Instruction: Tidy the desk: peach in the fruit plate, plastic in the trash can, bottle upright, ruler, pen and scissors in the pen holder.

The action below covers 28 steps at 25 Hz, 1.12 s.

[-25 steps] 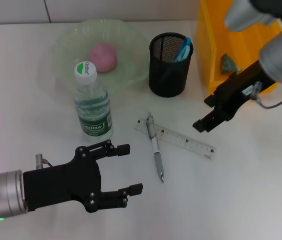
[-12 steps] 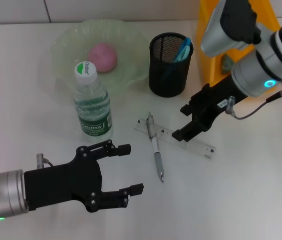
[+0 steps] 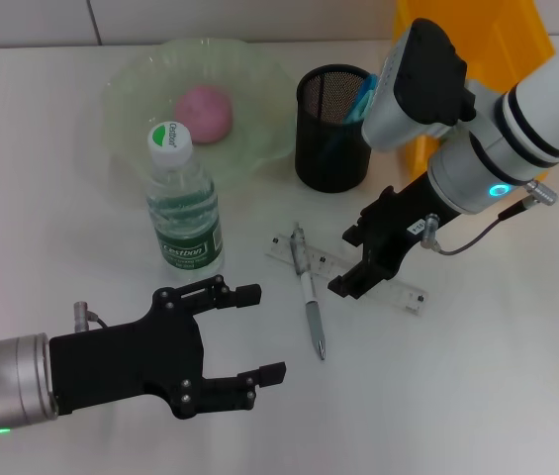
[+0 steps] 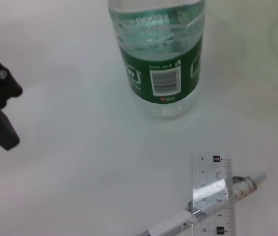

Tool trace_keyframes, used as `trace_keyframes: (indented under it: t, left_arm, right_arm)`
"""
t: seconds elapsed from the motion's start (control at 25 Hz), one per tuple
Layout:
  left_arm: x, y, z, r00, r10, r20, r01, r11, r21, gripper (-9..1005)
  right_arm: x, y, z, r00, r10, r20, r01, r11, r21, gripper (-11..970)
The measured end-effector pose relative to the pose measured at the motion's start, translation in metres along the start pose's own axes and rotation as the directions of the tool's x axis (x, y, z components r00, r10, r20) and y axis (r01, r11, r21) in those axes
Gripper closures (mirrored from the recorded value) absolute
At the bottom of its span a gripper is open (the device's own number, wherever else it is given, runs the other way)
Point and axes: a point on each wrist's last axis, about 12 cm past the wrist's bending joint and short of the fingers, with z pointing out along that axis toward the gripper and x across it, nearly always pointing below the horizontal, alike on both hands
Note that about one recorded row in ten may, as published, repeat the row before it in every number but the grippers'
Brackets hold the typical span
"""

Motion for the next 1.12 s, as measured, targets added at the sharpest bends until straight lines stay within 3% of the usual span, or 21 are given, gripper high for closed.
trace_keyframes:
  t: [0.72, 0.96, 1.12]
  left_arm:
    - [0.000, 0.001, 0.001, 1.000, 0.004, -0.002, -0.004, 1.000, 0.001, 183]
    - [0.000, 0.001, 0.001, 1.000, 0.003, -0.002, -0.003, 1.000, 0.001, 183]
    - [0.000, 0.001, 0.001, 1.000, 0.003, -0.002, -0.003, 1.000, 0.001, 184]
  right_arm:
    - [-0.002, 0.000, 0.008, 1.000, 0.007, 0.017, -0.007, 1.000, -0.012, 264]
    - [0.000, -0.001, 0.011, 1.000, 0.018, 0.015, -0.018, 1.000, -0.007, 360]
    - [0.000, -0.002, 0.013, 1.000, 0.015, 0.011, -0.015, 1.000, 0.001, 361]
